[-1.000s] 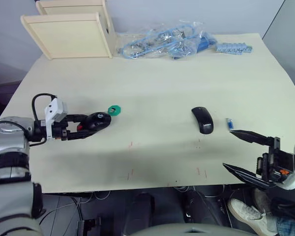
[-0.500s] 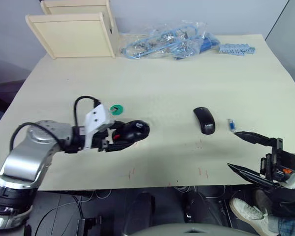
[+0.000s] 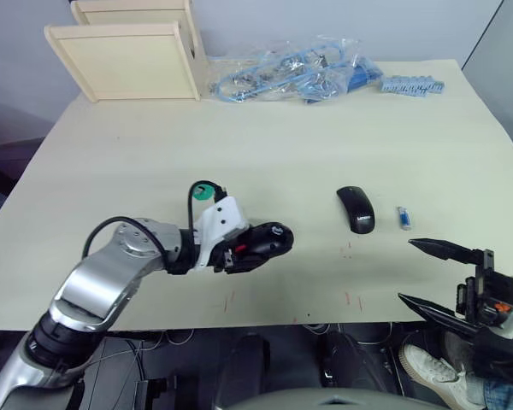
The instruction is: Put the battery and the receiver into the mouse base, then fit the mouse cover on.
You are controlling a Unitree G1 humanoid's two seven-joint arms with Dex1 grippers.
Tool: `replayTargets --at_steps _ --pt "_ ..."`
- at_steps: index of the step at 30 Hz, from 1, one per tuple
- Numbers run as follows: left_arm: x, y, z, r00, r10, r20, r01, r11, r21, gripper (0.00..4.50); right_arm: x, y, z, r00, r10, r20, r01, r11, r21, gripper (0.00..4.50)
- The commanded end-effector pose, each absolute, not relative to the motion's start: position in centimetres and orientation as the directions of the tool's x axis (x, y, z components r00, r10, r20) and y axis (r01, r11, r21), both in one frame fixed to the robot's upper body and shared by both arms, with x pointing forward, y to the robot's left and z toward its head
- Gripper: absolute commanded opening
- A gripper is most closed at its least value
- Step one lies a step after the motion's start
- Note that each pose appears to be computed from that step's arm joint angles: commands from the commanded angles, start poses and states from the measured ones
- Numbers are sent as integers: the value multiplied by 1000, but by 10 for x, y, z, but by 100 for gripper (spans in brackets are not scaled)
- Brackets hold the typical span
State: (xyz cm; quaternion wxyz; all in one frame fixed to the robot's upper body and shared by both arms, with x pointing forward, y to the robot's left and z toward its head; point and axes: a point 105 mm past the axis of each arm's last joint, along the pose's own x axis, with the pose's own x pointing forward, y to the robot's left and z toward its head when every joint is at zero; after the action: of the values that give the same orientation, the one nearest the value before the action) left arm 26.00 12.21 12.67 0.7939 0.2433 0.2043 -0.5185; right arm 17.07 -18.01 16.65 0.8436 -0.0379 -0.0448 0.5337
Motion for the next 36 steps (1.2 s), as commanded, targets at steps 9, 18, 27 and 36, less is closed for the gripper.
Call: replayTargets --at_steps 9,18,27,36 --pt "269 101 113 354 -741 -571 935 265 237 293 157 -185 180 450 893 26 -878 448 -168 450" --pt "273 98 89 329 -703 -630 944 235 231 293 158 -188 178 462 887 12 -874 458 -163 450" --pt "273 101 82 315 -698 -644 949 214 232 293 159 -187 176 472 882 2 -871 466 -156 450" --pt "273 102 81 290 -700 -652 956 178 234 293 171 -188 173 525 851 -28 -846 518 -122 450"
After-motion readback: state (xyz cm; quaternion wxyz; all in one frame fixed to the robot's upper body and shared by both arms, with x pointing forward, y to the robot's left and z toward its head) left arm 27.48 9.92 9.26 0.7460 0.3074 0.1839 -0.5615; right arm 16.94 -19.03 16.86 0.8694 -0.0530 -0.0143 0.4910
